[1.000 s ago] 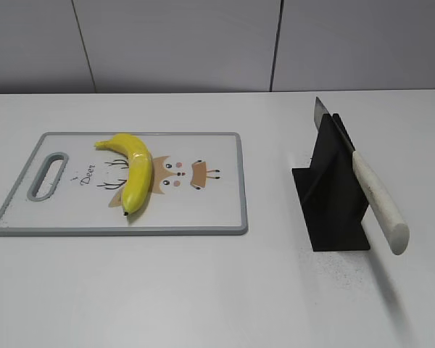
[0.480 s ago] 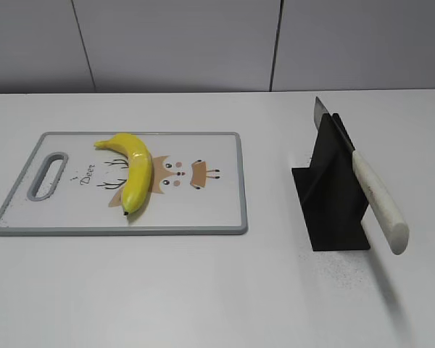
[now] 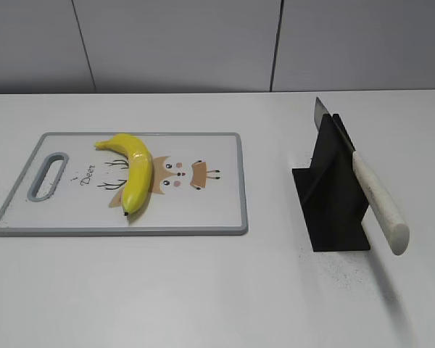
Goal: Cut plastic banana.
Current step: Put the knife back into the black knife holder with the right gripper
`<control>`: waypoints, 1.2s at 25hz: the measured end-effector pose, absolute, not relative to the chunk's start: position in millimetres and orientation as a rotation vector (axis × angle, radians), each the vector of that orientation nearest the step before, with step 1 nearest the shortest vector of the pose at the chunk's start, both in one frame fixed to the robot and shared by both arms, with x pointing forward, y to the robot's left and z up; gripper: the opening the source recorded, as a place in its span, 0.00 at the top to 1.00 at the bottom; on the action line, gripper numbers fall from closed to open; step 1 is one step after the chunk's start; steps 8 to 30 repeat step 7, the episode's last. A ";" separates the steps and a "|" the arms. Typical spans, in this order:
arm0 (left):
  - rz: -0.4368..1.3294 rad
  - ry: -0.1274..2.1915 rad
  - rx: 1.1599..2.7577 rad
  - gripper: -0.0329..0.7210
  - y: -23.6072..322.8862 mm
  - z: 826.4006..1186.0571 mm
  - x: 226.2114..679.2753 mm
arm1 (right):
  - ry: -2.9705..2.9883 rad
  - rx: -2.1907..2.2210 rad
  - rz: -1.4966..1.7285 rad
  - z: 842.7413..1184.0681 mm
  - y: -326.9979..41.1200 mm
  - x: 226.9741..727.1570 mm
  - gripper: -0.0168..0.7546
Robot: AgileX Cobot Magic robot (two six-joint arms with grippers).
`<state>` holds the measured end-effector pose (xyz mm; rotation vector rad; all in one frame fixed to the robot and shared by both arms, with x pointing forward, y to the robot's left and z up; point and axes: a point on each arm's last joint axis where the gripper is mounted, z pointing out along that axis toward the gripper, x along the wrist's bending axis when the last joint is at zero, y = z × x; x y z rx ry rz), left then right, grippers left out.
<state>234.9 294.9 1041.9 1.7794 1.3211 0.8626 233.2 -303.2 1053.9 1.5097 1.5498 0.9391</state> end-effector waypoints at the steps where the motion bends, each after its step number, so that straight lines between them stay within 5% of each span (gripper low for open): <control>1: 0.863 1.321 1.779 0.18 294.9 1041.9 234.9 | 1.550 1.510 0.939 1053.9 -303.2 233.2 0.22; 30: 0.863 1.321 1.779 0.18 294.9 1041.9 234.9 | 1.550 1.510 0.939 1054.0 -303.2 233.2 0.22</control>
